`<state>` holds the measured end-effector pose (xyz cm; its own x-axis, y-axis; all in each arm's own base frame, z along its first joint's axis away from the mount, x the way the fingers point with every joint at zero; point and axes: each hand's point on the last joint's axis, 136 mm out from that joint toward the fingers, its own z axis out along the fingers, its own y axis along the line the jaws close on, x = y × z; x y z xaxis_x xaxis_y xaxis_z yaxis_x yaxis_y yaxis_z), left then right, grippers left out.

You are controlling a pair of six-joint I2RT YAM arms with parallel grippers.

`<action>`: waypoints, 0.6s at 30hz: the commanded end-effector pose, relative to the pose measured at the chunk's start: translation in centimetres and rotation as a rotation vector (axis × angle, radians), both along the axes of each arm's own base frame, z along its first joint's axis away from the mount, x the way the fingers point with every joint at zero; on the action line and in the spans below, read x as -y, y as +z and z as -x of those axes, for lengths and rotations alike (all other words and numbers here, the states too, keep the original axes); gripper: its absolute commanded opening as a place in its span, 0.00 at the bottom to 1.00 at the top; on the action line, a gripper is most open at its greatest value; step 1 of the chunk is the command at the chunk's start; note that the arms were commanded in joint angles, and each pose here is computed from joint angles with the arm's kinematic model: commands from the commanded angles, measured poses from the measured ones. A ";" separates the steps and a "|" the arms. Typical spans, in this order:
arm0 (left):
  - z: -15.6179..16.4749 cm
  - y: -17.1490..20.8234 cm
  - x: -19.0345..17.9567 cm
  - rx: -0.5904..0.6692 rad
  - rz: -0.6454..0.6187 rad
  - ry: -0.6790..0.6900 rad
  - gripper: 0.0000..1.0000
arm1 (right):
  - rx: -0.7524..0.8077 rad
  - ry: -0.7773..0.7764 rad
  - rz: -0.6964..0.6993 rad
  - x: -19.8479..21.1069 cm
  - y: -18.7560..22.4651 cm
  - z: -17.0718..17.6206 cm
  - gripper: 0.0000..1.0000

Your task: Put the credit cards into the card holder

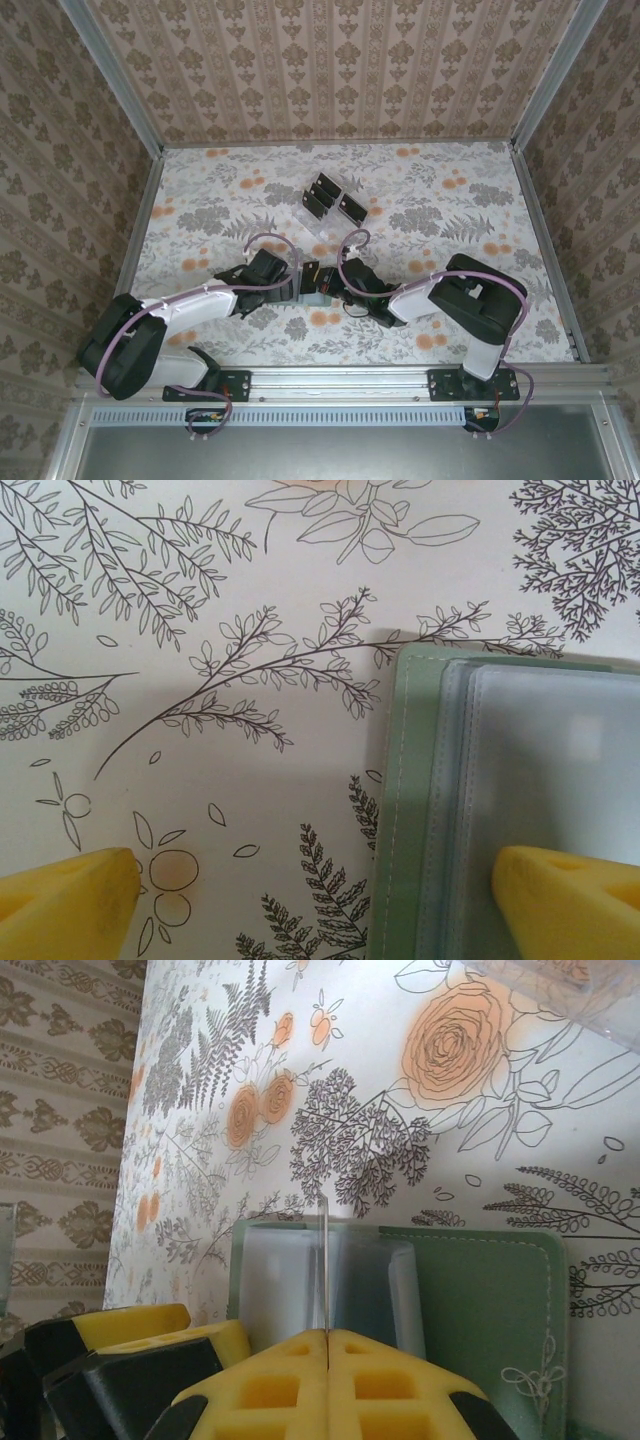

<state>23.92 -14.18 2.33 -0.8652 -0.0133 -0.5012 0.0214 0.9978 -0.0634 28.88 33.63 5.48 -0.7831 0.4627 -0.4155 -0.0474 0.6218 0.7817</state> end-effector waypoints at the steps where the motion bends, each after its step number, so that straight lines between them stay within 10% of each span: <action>1: 1.4 -1.2 -1.5 -0.045 -0.059 0.010 1.00 | 0.005 -0.024 -0.022 0.0 -0.2 0.0 0.00; 18: 1.5 -1.2 -1.7 -0.046 -0.065 0.013 1.00 | 0.023 -0.049 -0.076 0.4 0.9 0.1 0.00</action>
